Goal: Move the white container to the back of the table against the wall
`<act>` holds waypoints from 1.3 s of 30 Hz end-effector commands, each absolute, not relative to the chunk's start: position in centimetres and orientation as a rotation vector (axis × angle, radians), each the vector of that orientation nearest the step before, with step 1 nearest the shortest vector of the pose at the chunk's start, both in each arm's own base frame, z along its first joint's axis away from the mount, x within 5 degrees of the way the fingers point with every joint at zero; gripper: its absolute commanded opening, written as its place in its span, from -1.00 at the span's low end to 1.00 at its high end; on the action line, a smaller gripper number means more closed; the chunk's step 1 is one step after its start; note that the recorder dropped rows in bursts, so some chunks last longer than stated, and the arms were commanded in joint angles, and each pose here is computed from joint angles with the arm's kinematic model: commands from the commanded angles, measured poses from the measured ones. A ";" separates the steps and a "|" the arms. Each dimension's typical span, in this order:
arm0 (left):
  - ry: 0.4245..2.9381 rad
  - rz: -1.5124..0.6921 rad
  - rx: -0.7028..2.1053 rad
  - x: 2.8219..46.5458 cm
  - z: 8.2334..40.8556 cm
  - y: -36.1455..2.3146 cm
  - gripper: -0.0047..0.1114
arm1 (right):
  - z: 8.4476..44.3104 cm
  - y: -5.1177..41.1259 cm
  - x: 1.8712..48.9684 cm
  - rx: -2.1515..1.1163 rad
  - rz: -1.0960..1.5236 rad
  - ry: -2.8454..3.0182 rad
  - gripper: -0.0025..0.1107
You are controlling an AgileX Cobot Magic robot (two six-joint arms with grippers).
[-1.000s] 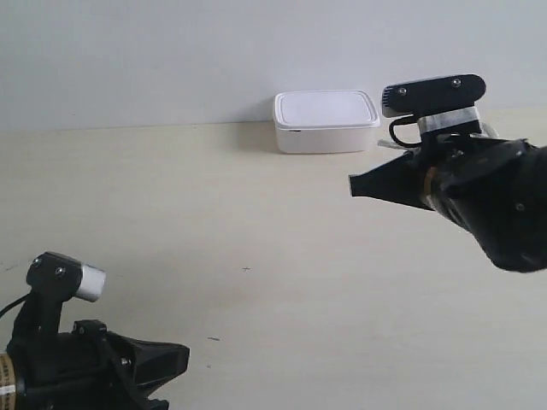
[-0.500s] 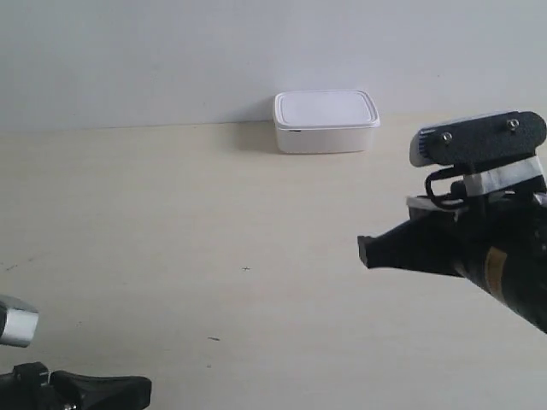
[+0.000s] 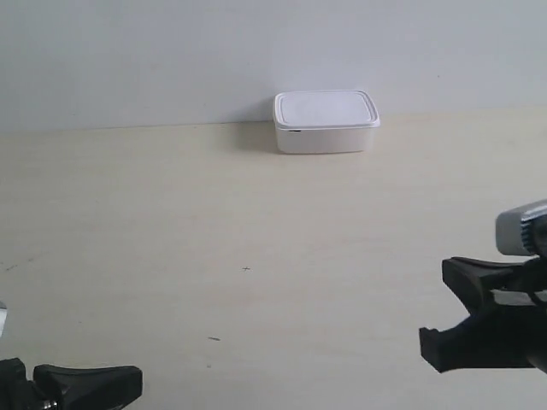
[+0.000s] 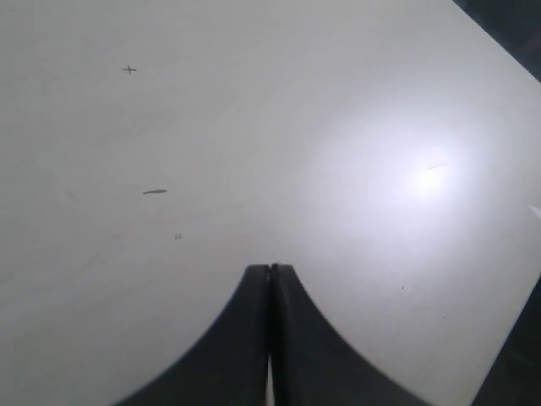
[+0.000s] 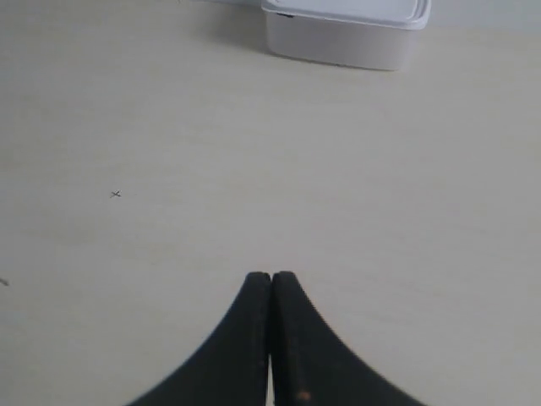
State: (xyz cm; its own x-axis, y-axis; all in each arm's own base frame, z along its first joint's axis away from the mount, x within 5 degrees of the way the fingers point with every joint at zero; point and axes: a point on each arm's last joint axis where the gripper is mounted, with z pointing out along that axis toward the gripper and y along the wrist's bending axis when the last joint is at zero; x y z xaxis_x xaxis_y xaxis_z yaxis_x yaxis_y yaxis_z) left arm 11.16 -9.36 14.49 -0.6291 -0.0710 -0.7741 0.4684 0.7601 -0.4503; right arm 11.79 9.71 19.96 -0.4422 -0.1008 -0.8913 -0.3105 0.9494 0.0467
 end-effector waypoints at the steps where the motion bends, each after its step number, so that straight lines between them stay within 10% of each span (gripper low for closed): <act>1: 2.143 -0.807 0.306 10.8 14.4 -9.2 -0.92 | 19.8 8.2 10.3 -0.282 0.351 1.998 -0.96; 39: 1.751 -0.865 0.333 6.6 20.0 -6.4 -0.92 | 21.6 3.4 4.7 -0.274 0.990 1.513 -0.96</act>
